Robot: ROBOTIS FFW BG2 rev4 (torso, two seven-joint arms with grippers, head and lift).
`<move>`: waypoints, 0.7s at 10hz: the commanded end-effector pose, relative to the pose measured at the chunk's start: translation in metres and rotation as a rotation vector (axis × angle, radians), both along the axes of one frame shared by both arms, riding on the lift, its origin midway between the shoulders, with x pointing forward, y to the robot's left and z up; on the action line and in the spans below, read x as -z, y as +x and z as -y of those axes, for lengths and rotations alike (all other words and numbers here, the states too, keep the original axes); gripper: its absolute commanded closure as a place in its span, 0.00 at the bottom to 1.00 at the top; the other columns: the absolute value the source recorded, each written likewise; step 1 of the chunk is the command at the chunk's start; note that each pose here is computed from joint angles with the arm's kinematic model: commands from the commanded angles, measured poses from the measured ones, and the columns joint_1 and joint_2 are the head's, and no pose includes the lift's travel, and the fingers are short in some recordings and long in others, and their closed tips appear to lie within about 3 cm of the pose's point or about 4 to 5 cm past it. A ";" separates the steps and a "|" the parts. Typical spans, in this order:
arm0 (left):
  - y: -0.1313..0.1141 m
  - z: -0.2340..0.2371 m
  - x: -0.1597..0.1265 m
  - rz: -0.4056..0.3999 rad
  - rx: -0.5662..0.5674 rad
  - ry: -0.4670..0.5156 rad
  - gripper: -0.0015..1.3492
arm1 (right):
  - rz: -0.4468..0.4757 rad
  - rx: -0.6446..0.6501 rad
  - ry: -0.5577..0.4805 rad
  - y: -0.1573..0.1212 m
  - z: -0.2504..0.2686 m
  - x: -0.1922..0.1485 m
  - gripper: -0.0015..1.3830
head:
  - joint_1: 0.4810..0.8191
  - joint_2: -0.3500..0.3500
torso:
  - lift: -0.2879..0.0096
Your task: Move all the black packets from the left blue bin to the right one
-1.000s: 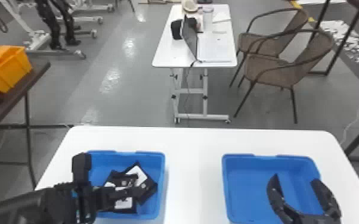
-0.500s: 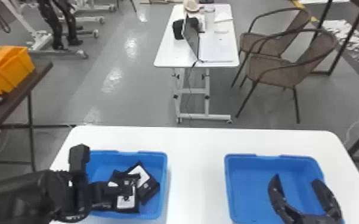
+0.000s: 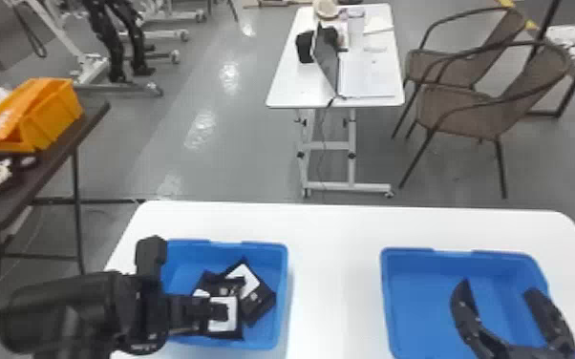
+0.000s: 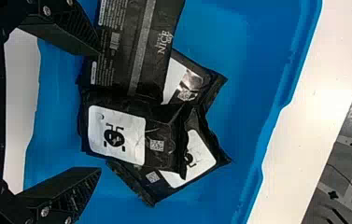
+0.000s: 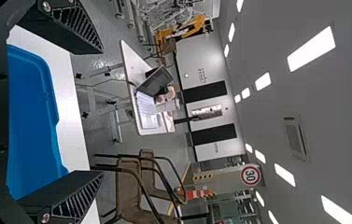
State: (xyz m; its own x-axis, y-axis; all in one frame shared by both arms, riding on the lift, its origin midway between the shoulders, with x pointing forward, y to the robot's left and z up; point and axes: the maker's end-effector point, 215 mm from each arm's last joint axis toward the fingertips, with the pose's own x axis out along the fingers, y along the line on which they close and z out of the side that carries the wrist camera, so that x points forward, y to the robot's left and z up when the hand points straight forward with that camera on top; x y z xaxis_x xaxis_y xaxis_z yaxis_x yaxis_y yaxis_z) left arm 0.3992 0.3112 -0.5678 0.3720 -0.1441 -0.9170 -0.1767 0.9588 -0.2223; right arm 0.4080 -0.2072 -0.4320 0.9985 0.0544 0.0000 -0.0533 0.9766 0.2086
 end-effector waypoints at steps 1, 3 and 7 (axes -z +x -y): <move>0.006 -0.002 0.005 0.011 0.010 0.019 0.10 | 0.001 -0.004 0.003 0.001 -0.001 0.000 0.06 | 0.63 0.71 | 0.97; 0.013 -0.006 0.011 -0.001 0.014 0.038 0.10 | 0.002 -0.008 0.005 0.002 -0.002 0.000 0.06 | 0.63 0.71 | 0.97; 0.040 0.023 0.011 0.037 0.082 -0.020 0.11 | 0.001 -0.013 0.010 0.003 -0.002 0.001 0.06 | 0.63 0.69 | 0.97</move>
